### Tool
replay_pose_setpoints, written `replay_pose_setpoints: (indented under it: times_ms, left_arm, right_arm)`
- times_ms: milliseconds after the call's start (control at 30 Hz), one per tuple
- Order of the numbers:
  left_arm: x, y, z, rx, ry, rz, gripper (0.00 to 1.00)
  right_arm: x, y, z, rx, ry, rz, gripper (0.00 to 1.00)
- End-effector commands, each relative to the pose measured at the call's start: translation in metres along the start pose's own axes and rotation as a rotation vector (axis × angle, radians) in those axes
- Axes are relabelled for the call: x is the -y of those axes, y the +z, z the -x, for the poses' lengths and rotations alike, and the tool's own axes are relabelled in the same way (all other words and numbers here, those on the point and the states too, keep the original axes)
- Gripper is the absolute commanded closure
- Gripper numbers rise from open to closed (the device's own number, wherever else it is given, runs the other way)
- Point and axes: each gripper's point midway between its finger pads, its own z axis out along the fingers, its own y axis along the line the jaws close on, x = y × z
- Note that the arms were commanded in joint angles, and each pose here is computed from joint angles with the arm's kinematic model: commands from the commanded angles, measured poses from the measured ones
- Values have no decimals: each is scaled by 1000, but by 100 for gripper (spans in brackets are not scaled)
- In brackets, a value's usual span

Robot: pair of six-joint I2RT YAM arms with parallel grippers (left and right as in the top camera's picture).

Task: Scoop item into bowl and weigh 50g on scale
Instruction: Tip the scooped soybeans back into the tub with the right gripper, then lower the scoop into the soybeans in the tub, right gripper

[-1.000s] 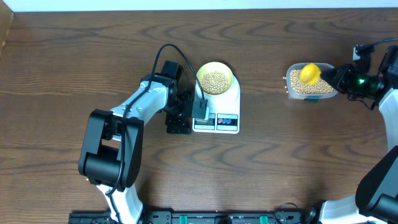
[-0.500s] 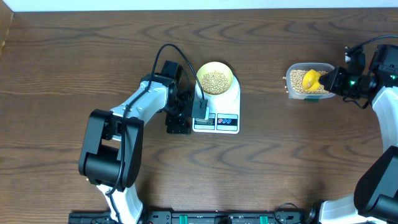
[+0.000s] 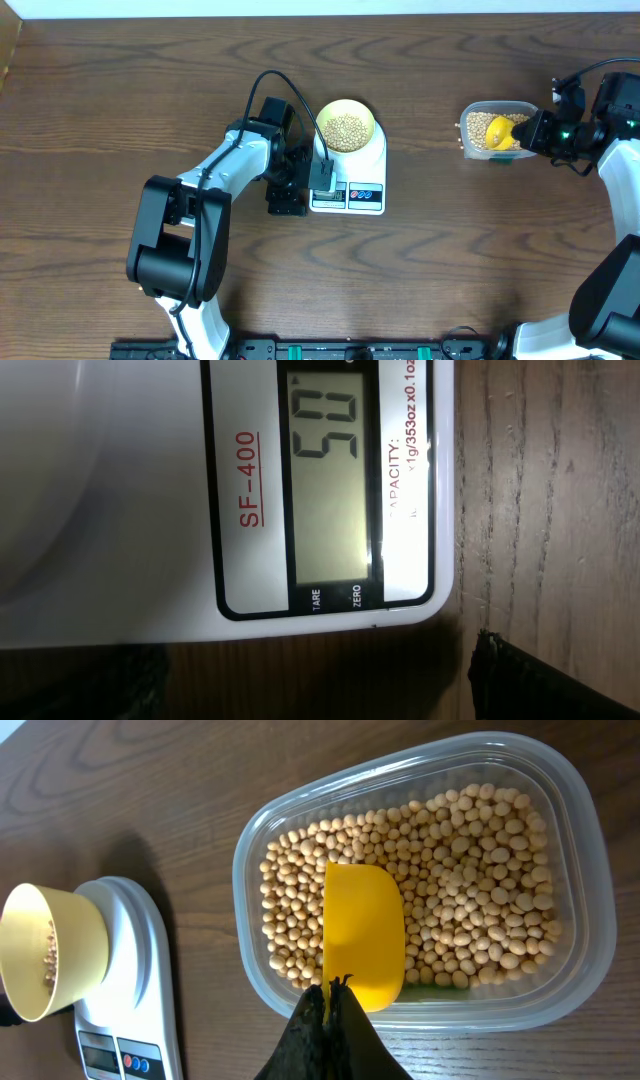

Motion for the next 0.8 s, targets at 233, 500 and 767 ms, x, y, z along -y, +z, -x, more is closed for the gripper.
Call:
replay_pose_setpoints:
  times_ms: [233,500,767]
  left_arm:
    - [8,7,3,16,12,-31,2]
    - [8,7,3,16,12,-31,2]
    - [8,7,3,16,12,-31,2]
  right_arm:
    - [-16,6,-3,-20,-42,32,99]
    - [-10,8,-3,-19,-52,-19,75]
    - [1,7,22,76,-100,-83,65]
